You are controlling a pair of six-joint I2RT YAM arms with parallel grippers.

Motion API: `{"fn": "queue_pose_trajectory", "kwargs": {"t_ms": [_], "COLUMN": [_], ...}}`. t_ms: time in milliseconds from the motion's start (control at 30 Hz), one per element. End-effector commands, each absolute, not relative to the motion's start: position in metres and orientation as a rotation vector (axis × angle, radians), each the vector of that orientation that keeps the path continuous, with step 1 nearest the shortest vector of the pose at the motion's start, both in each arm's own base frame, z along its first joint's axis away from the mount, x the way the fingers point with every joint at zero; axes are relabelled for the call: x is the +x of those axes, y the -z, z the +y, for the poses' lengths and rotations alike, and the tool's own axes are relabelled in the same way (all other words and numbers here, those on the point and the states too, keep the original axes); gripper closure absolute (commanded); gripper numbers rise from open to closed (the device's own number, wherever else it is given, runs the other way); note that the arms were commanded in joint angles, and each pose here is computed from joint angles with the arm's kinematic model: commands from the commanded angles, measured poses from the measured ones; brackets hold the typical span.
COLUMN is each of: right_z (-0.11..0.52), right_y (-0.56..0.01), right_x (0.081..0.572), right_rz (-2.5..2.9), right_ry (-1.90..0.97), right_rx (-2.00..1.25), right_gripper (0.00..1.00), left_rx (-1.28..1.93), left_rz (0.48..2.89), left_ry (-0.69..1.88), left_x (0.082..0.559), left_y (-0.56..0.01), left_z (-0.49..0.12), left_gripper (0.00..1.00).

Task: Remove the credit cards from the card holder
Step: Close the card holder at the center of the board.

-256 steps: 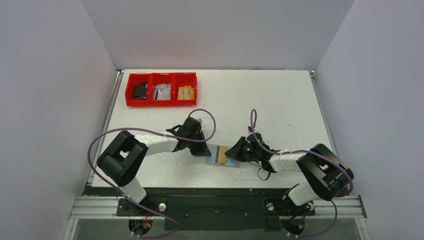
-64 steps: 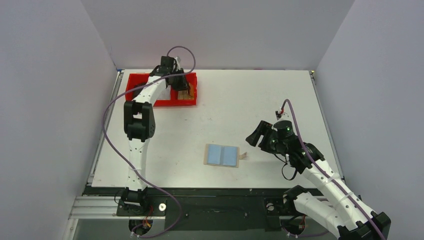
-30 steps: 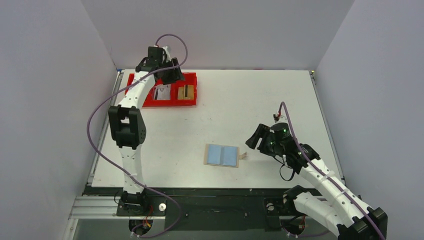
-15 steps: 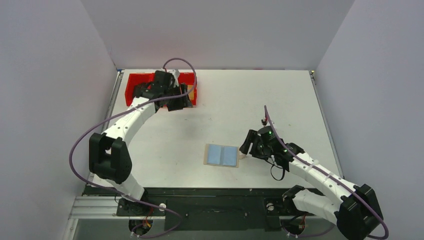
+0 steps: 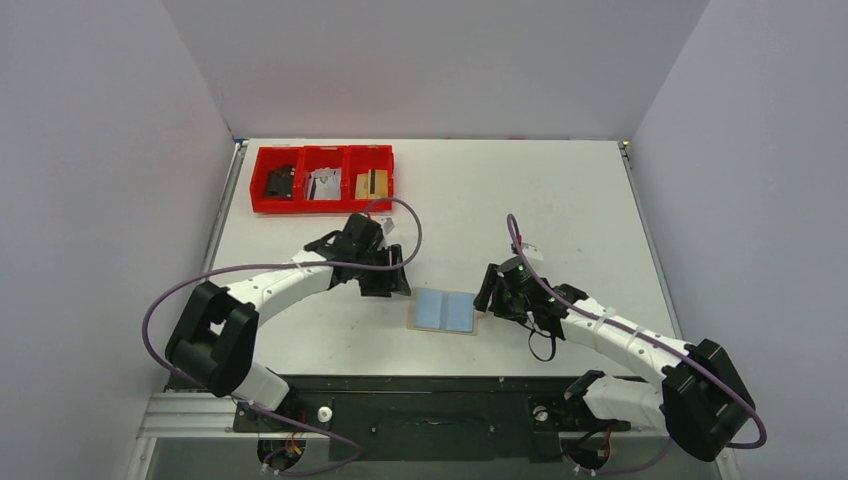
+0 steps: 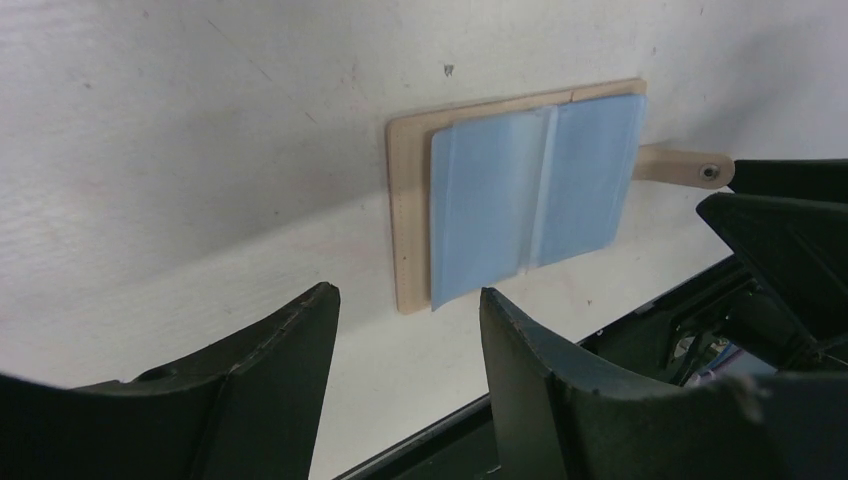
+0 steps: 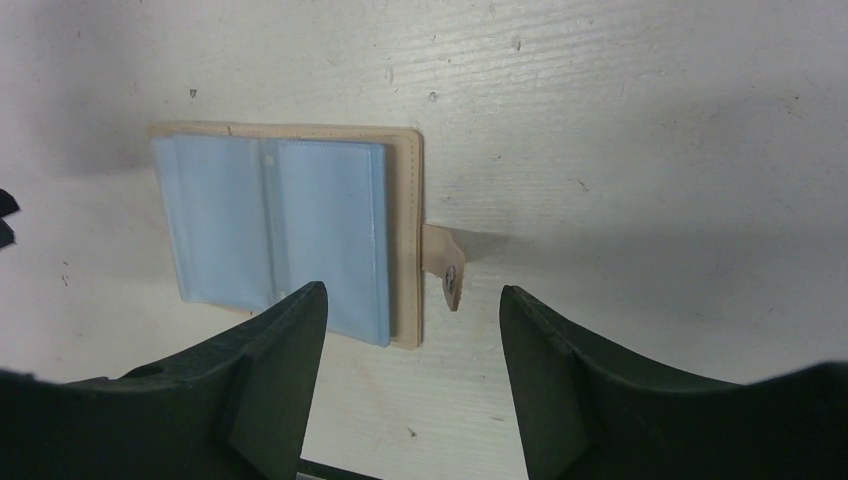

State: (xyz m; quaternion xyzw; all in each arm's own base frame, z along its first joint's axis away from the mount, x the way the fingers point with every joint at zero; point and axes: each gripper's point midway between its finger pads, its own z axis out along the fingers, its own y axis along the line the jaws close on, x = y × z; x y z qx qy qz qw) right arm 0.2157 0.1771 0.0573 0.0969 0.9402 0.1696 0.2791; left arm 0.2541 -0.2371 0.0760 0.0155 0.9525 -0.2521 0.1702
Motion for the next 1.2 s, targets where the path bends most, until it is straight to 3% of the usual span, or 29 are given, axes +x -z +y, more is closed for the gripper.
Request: {"fn": "queue_pose_trajectory", "kwargs": {"t_ms": [0, 200, 767, 1167], "right_z": [0.180, 0.179, 0.179, 0.184], "right_y": [-0.059, -0.063, -0.089, -0.087], "right_x": [0.226, 0.228, 0.230, 0.229], "right_rz": [2.475, 2.469, 2.420, 2.429], "right_ry": [-0.439, -0.420, -0.407, -0.404], "right_rx": [0.287, 0.295, 0.294, 0.273], "right_gripper": [0.41, 0.41, 0.42, 0.42], "left_rx": [0.072, 0.096, 0.124, 0.147], "left_rz": [2.591, 2.624, 2.724, 2.759], "left_ry": [0.937, 1.058, 0.951, 0.886], "left_x": [0.256, 0.243, 0.237, 0.230], "left_y": [-0.095, -0.080, -0.043, -0.034], "left_z": [-0.273, -0.293, -0.292, -0.289], "left_gripper": [0.49, 0.59, 0.78, 0.79]}}
